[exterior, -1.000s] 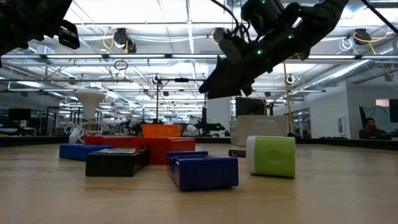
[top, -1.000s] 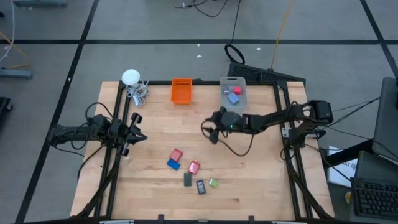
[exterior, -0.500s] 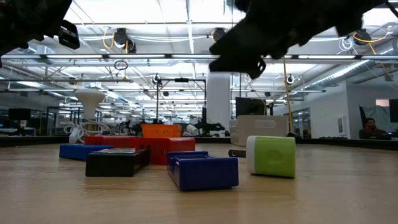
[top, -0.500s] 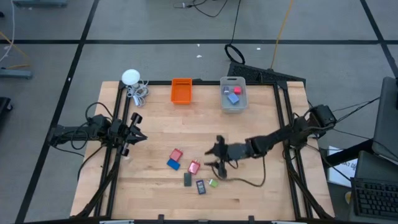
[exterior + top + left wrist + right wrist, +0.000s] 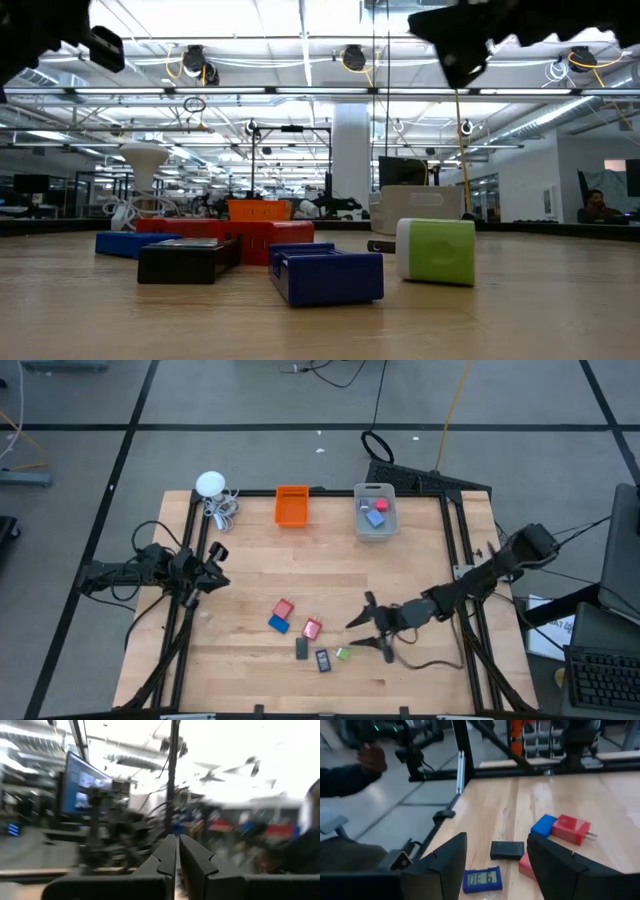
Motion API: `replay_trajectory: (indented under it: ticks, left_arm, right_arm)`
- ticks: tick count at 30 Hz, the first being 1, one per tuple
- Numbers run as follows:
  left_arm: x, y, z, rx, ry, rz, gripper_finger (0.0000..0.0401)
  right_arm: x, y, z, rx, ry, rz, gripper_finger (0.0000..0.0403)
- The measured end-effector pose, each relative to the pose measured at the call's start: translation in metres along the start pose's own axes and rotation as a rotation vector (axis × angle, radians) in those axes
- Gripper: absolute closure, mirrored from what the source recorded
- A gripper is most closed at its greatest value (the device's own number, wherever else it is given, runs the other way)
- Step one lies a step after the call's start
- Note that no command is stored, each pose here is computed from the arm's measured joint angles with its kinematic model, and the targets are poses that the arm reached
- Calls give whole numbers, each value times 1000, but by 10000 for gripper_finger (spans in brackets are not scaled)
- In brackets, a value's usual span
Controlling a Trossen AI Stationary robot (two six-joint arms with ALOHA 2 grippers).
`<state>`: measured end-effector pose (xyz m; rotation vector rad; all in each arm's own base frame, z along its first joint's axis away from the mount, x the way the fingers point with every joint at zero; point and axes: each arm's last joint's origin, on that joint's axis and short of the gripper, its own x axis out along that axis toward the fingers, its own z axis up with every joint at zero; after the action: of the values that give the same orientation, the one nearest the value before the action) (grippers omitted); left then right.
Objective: Pick & Place Office items
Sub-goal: Put the top red charger adapter into the gray bin
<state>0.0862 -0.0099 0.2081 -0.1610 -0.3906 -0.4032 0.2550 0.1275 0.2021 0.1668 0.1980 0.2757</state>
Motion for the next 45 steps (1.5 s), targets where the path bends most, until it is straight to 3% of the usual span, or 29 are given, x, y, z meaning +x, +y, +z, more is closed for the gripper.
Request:
replay_trajectory:
  ticks: [5, 11, 19, 24, 27, 34, 40, 45]
  left_arm:
    - [0, 2, 1, -142, -24, 61, 377]
    - [0, 2, 0, -158, -19, 77, 377]
    - [0, 3, -1, -169, -21, 102, 377]
    - [0, 8, -2, -273, -57, 254, 377]
    - [4, 8, -6, -323, -25, 241, 371]
    - [23, -2, -20, -407, 57, 205, 289]
    - [53, -17, -29, -461, 256, 167, 202]
    - [98, -33, -26, -454, 454, 196, 188]
  right_arm:
    - [-41, -6, -11, 26, -135, -2, 212]
    - [-80, -12, -28, 63, -289, 71, 213]
    - [-103, -16, -47, 57, -312, 108, 215]
    - [-115, -21, -48, 95, -383, 68, 216]
    - [-117, -21, -45, 113, -407, 77, 216]
    - [-117, -21, -46, 115, -400, 76, 216]
    - [-117, -22, -46, 104, -404, 58, 216]
    - [-117, -23, -46, 107, -402, 26, 216]
